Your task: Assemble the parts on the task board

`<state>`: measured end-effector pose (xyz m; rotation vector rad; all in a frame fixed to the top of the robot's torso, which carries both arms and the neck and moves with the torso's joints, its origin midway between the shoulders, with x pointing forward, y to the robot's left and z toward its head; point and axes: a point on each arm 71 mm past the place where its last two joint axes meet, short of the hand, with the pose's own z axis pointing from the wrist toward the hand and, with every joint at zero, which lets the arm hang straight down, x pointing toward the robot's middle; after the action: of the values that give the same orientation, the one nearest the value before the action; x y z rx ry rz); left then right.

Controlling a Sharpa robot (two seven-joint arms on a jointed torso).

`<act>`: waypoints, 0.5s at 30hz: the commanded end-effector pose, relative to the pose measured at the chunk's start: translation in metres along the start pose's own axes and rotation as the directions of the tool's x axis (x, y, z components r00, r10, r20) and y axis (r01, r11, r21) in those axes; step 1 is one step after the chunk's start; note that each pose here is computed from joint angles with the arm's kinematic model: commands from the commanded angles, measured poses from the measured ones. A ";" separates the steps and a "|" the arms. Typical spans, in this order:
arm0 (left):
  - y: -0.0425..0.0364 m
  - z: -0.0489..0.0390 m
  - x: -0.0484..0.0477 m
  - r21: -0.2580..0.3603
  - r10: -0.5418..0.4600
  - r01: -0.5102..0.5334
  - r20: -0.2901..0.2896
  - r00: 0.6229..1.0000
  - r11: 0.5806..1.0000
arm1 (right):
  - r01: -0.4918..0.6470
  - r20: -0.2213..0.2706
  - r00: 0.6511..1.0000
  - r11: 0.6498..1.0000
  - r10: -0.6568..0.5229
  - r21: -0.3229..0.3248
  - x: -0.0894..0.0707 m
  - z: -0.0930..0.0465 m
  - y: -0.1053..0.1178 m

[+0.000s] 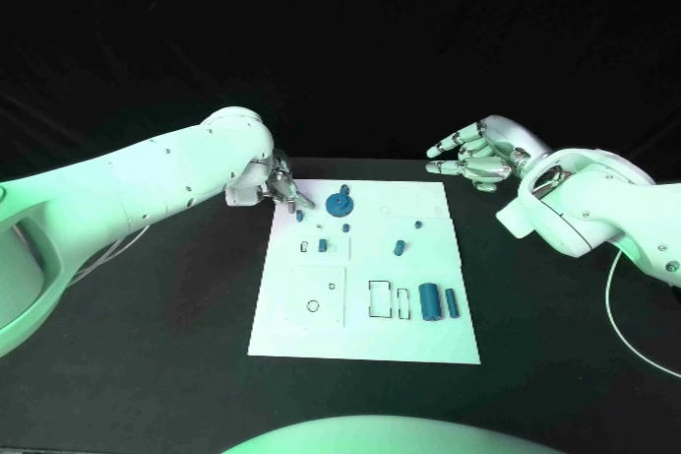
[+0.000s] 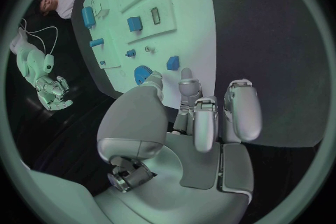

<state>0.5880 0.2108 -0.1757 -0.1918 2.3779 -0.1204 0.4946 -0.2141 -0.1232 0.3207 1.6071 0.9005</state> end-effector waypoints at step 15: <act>-0.0040 0.0007 0.0037 0.040 0.007 -0.006 -0.021 1.000 0.999 | 0.002 -0.009 1.000 1.000 -0.002 -0.005 0.001 0.000 0.000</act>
<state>0.5872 0.2079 -0.1774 -0.1794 2.3804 -0.1514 0.4948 -0.2140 -0.1234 0.3199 1.6088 0.9005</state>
